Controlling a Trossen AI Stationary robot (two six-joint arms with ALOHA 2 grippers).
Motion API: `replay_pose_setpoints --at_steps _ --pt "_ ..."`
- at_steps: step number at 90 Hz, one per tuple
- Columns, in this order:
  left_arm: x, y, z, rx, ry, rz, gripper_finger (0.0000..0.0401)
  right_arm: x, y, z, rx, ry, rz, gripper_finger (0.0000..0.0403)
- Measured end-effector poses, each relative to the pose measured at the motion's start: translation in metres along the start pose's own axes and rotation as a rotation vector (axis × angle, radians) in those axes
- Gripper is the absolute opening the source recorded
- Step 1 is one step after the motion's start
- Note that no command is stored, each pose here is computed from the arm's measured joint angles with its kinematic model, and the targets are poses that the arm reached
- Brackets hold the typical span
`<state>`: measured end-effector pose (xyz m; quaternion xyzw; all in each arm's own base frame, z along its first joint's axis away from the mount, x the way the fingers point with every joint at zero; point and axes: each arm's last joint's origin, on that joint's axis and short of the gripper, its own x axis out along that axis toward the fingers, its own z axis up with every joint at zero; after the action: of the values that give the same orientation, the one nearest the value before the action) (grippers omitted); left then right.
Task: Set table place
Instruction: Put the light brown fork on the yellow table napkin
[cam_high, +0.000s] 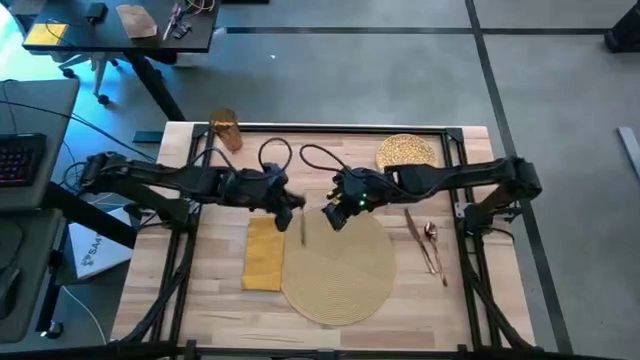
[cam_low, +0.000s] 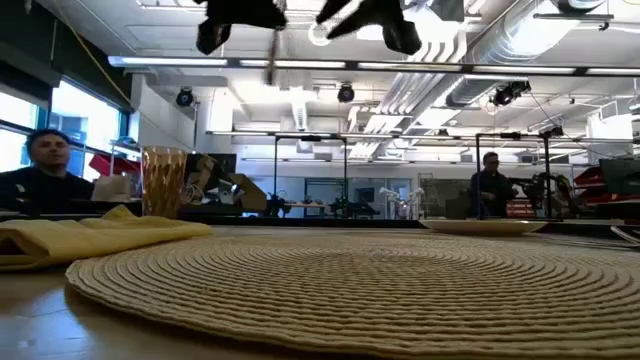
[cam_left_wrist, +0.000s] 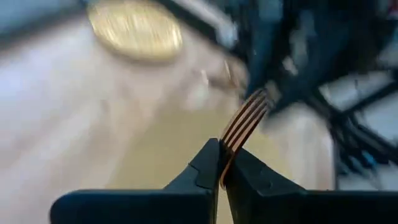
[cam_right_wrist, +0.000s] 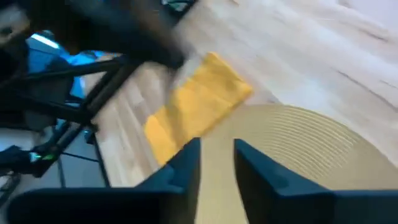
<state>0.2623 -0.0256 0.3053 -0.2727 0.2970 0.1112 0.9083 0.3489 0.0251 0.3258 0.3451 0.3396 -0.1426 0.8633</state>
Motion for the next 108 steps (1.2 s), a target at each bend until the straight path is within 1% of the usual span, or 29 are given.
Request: replay_pose_setpoints --at_steps 4,9,17,22,37,51,60,72,96,108 --pt "0.003 0.006 -0.010 -0.014 0.093 0.009 0.0000 -0.004 -0.001 -0.001 -0.010 0.009 -0.009 0.0127" --pt "0.009 0.015 -0.029 -0.024 0.200 0.039 0.0000 -0.005 -0.002 -0.002 -0.019 0.016 -0.014 0.0145" --pt "0.023 0.032 -0.060 -0.052 0.309 0.068 0.0000 -0.005 0.000 -0.004 -0.024 0.020 -0.009 0.0166" --pt "0.030 0.040 -0.074 -0.084 0.328 0.060 0.0000 -0.005 0.002 -0.005 -0.028 0.022 -0.007 0.0173" --pt "0.044 0.061 -0.103 -0.176 0.319 0.044 0.0000 -0.005 0.006 -0.012 -0.039 0.028 -0.008 0.0178" --pt "0.047 0.073 -0.119 -0.200 0.376 0.040 0.0000 -0.006 0.009 -0.016 -0.026 0.037 -0.008 0.0178" --pt "0.048 0.078 -0.124 -0.207 0.386 0.050 0.0000 -0.006 0.010 -0.016 -0.025 0.038 -0.008 0.0178" --pt "0.049 0.082 -0.128 -0.204 0.364 0.080 0.0000 -0.006 0.010 -0.016 -0.022 0.038 -0.008 0.0178" --pt "0.049 0.091 -0.133 -0.226 0.288 0.208 0.0001 -0.006 0.009 -0.016 -0.020 0.038 -0.008 0.0178" --pt "0.049 0.091 -0.132 -0.221 0.263 0.229 0.0021 -0.006 0.009 -0.016 -0.020 0.038 -0.008 0.0178"
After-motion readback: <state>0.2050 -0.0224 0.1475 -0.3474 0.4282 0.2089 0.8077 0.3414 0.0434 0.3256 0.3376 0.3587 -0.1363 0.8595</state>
